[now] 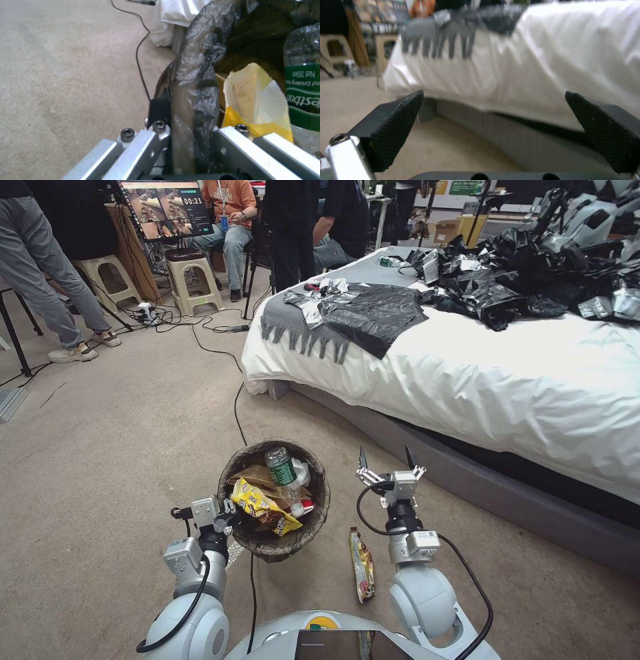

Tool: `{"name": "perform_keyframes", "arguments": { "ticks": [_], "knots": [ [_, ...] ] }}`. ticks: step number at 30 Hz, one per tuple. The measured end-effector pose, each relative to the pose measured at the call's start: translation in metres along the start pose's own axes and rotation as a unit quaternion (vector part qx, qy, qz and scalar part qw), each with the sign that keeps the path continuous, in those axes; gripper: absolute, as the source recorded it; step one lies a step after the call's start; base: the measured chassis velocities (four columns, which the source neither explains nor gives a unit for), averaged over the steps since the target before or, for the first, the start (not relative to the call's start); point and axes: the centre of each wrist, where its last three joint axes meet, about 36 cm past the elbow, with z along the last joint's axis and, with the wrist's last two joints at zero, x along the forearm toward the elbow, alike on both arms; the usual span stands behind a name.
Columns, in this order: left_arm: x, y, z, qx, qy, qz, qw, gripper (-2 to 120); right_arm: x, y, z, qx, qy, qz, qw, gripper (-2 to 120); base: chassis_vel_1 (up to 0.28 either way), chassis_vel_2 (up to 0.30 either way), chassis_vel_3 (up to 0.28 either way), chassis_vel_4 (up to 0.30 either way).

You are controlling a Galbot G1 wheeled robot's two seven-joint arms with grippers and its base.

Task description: Pick up the trash bin, then pick up the garbage from the floor and place it into the trash bin.

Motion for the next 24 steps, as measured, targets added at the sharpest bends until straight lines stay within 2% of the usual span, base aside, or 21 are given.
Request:
{"name": "perform_keyframes", "arguments": {
  "ticks": [2, 3, 6, 7, 9, 10, 11, 12, 14, 16, 17, 20, 21, 22, 24],
  "knots": [
    [-0.001, 0.001, 0.0, 0.0, -0.001, -0.001, 1.0, 0, 0.001, -0.004, -0.005, -0.012, 0.048, 0.017, 0.999, 100, 0.0, 0.0, 0.0, 0.0],
    [-0.001, 0.001, 0.0, 0.0, -0.001, -0.001, 1.0, 0, 0.001, -0.004, -0.005, -0.012, 0.048, 0.017, 0.999, 100, 0.0, 0.0, 0.0, 0.0],
    [-0.002, 0.001, 0.001, -0.001, -0.001, -0.002, 1.0, 0, 0.001, -0.009, -0.008, -0.025, 0.131, 0.019, 0.991, 100, 0.0, 0.0, 0.0, 0.0],
    [-0.002, 0.001, 0.001, -0.001, -0.001, -0.002, 1.0, 0, 0.001, -0.009, -0.008, -0.025, 0.131, 0.019, 0.991, 100, 0.0, 0.0, 0.0, 0.0],
    [-0.002, 0.0, 0.002, -0.003, -0.002, -0.002, 1.0, 0, 0.0, -0.013, -0.007, -0.038, 0.197, 0.004, 0.98, 100, 0.0, 0.0, 0.0, 0.0],
    [-0.002, 0.0, 0.002, -0.003, -0.002, -0.002, 1.0, 0, 0.0, -0.013, -0.007, -0.038, 0.197, 0.004, 0.98, 100, 0.0, 0.0, 0.0, 0.0],
    [-0.002, 0.0, 0.002, -0.003, -0.001, -0.002, 1.0, 0, -0.001, -0.015, -0.005, -0.038, 0.22, 0.001, 0.975, 100, 0.0, 0.0, 0.0, 0.0],
    [-0.002, 0.0, 0.003, -0.004, -0.001, -0.002, 1.0, 0, -0.001, -0.021, 0.002, -0.036, 0.266, -0.006, 0.963, 100, 0.0, 0.0, 0.0, 0.0],
    [-0.002, 0.001, 0.003, -0.004, 0.0, -0.002, 1.0, 0, -0.001, -0.024, 0.006, -0.032, 0.285, -0.009, 0.958, 100, 0.0, 0.0, 0.0, 0.0],
    [-0.003, 0.0, 0.003, -0.008, -0.002, -0.003, 1.0, 0, 0.001, -0.039, 0.024, -0.019, 0.343, -0.022, 0.939, 100, 0.0, 0.0, 0.0, 0.0],
    [-0.003, 0.0, 0.003, -0.008, -0.002, -0.003, 1.0, 0, 0.001, -0.039, 0.024, -0.019, 0.343, -0.022, 0.939, 100, 0.0, 0.0, 0.0, 0.0],
    [-0.004, 0.0, 0.003, -0.009, -0.004, -0.003, 0.9999, 0, 0.004, -0.049, 0.036, -0.006, 0.38, -0.035, 0.924, 100, 0.0, 0.0, 0.0, 0.0],
    [-0.004, 0.0, 0.003, -0.009, -0.004, -0.003, 0.9999, 0, 0.004, -0.049, 0.036, -0.006, 0.38, -0.035, 0.924, 100, 0.0, 0.0, 0.0, 0.0],
    [-0.004, 0.0, 0.003, -0.01, -0.004, -0.003, 0.9999, 0, 0.006, -0.051, 0.039, -0.005, 0.397, -0.039, 0.917, 100, 0.0, 0.0, 0.0, 0.0],
    [-0.004, 0.0, 0.003, -0.01, -0.003, -0.003, 0.9999, 0, 0.007, -0.051, 0.04, -0.005, 0.403, -0.04, 0.914, 100, 0.0, 0.0, 0.0, 0.0]
  ]
}}
